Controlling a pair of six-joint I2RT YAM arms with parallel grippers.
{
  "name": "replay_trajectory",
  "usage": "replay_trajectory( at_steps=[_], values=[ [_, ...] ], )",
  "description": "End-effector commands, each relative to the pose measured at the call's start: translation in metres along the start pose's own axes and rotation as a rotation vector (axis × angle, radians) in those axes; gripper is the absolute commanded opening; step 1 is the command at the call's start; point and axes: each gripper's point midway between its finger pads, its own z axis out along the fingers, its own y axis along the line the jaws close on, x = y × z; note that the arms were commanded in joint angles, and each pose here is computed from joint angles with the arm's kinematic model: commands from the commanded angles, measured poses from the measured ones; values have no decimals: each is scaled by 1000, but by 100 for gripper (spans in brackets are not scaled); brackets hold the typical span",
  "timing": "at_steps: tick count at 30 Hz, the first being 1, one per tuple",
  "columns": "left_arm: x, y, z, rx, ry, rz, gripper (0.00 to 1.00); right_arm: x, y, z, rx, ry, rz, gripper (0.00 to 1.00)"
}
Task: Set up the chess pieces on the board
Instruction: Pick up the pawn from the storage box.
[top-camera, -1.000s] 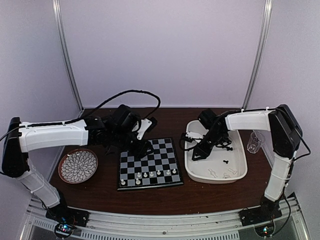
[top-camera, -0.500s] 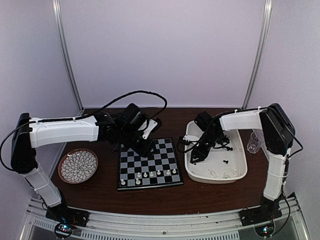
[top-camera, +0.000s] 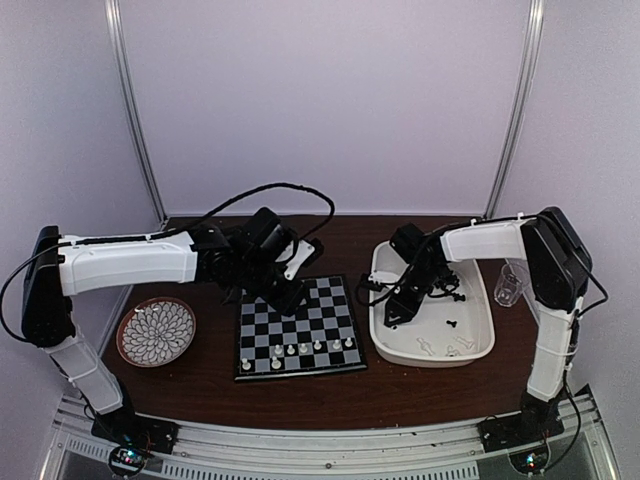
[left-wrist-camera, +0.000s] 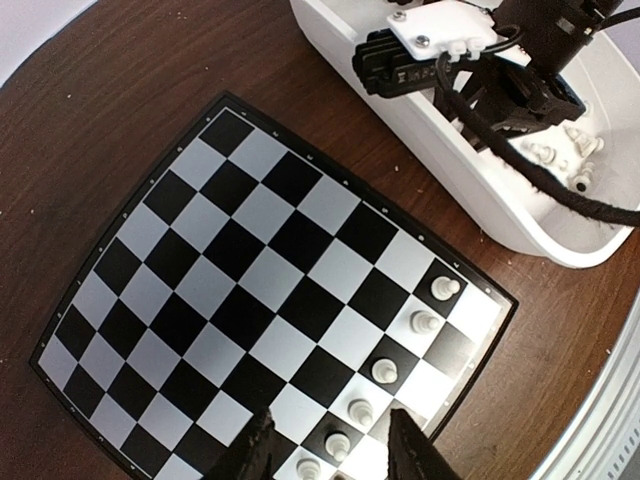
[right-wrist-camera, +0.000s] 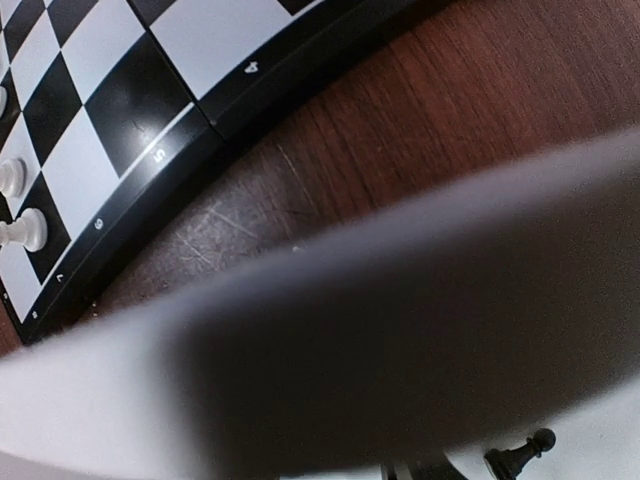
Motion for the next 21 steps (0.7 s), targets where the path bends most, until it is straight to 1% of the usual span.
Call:
replay_trajectory(
  at_steps=[1, 14, 21],
  values=[
    [-17, -3, -8, 3, -54, 17, 39, 17, -3, -7, 53, 56, 36, 36],
    [-14, -1, -10, -4, -56, 24, 39, 38, -5, -12, 112, 117, 34, 34],
    [-13, 0, -11, -1, -66, 19, 39, 40, -6, -12, 123, 115, 28, 27]
  ],
)
